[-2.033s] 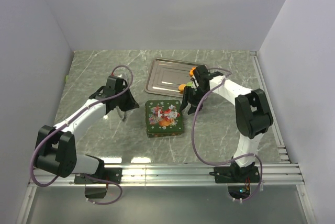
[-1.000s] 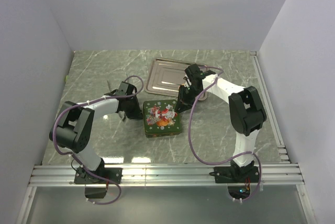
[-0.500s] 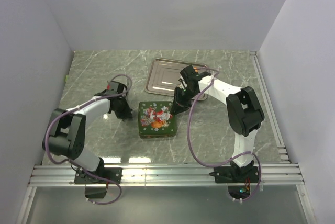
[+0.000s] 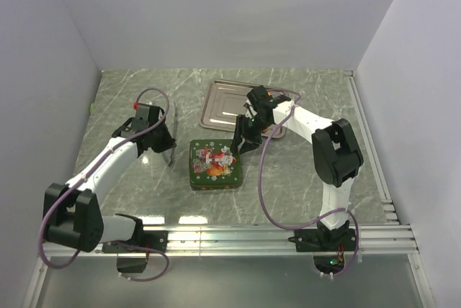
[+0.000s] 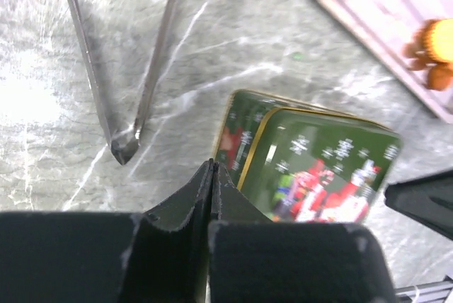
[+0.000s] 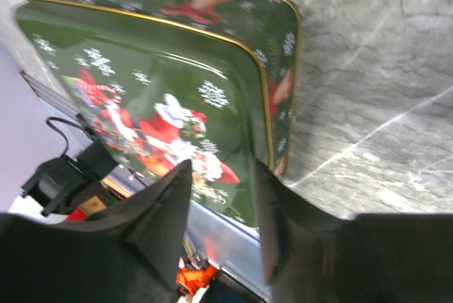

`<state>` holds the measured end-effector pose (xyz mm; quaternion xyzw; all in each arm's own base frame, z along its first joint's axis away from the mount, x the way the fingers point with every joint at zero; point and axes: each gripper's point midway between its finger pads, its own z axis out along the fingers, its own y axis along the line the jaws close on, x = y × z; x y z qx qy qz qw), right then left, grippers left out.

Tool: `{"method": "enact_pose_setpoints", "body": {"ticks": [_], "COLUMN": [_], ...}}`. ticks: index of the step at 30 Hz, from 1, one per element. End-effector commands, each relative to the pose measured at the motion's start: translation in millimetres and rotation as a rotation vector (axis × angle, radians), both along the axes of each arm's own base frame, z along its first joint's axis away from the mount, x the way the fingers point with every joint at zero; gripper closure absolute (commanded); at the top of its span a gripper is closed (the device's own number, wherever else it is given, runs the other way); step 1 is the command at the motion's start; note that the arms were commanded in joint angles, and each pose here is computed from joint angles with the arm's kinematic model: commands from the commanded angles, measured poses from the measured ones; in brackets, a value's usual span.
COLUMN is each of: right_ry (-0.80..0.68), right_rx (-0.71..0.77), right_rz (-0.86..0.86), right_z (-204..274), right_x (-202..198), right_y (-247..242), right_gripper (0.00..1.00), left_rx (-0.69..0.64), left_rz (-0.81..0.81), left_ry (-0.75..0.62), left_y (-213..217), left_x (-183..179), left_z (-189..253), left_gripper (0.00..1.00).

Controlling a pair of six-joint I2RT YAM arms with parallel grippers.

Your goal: Pack the cookies

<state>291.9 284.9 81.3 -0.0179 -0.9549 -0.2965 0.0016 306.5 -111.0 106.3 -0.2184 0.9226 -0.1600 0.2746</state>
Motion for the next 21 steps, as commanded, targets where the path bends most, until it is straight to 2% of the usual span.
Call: {"method": "enact_pose_setpoints", "body": {"ticks": [1, 2, 6, 12, 17, 18, 21], "right_ry": [-0.089, -0.089, -0.151, -0.229, -0.378, -0.401, -0.532], "right_rx": [0.021, 0.007, -0.032, -0.04, 0.021, 0.034, 0.108], "right_rz": [0.012, 0.013, 0.023, 0.016, 0.033, 0.039, 0.055], "right_z": [27, 31, 45, 78, 131, 138, 179], "right_x": [17, 16, 22, 24, 20, 17, 5], "right_y": [7, 4, -3, -10, -14, -15, -19], "right_gripper": [0.49, 0.45, 0.41, 0.37, 0.36, 0.36, 0.35], "left_rx": [-0.035, -0.055, -0.09, -0.12, -0.142, -0.142, -0.168], "left_rz": [-0.018, -0.032, -0.075, -0.129, -0.199, -0.214, -0.253], "left_ry": [-0.1, -0.128, -0.186, -0.275, -0.366, -0.381, -0.437], "left_y": [-6, -10, -18, -30, -48, -51, -63], "left_x": [7, 7, 8, 12, 16, 16, 19], "left_z": [37, 47, 67, 100, 136, 140, 161], "left_gripper": [0.94, 0.93, 0.87, 0.68, 0.55, 0.49, 0.41]}}
